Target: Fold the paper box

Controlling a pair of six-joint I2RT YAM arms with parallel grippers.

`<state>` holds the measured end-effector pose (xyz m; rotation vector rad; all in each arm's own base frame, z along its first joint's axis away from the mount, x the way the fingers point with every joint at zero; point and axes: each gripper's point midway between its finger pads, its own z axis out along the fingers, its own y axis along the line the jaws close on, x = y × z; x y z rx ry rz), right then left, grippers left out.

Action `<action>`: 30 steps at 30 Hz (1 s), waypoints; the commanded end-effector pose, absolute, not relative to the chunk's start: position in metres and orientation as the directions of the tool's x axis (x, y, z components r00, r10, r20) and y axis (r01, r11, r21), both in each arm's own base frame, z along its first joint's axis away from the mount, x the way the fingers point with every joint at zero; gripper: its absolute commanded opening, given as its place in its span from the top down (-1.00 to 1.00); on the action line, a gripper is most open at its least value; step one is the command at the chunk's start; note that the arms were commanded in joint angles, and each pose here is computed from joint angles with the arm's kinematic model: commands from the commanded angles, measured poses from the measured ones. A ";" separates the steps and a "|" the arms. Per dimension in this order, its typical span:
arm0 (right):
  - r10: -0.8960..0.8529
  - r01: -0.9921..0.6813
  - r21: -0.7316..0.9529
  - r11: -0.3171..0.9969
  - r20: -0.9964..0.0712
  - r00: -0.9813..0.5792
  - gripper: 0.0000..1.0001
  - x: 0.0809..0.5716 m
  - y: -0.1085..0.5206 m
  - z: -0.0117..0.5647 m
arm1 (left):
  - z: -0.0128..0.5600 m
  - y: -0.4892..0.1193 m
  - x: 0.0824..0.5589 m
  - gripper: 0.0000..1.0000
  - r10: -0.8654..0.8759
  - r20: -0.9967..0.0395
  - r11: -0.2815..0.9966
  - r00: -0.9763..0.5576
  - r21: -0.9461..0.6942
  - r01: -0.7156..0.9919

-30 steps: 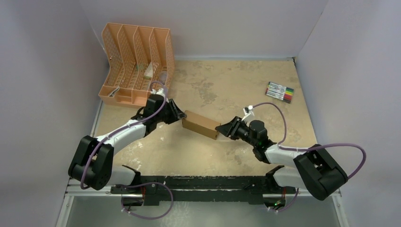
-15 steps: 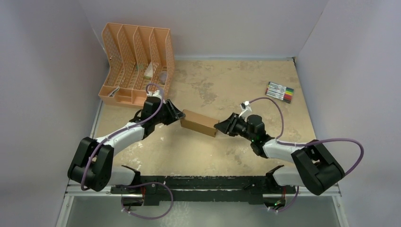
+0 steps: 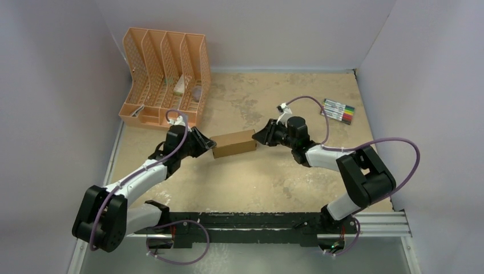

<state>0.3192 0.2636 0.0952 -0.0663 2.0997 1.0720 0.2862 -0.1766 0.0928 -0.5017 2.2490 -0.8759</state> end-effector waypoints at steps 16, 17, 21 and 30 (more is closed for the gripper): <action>0.174 -0.384 0.745 0.546 -0.549 -0.817 0.25 0.304 0.254 0.115 | 0.104 -0.169 0.271 0.13 -0.561 -0.425 0.725 -0.710 -0.666 -0.175; 0.174 -0.383 0.745 0.546 -0.549 -0.818 0.27 0.305 0.254 0.113 | 0.103 -0.170 0.272 0.12 -0.559 -0.424 0.724 -0.712 -0.669 -0.170; 0.168 -0.376 0.753 0.541 -0.534 -0.828 0.46 0.306 0.256 0.105 | 0.091 -0.175 0.274 0.17 -0.534 -0.414 0.734 -0.737 -0.659 -0.161; 0.166 -0.321 0.765 0.558 -0.482 -0.860 0.83 0.317 0.252 0.082 | 0.064 -0.179 0.280 0.54 -0.483 -0.406 0.767 -0.776 -0.624 -0.150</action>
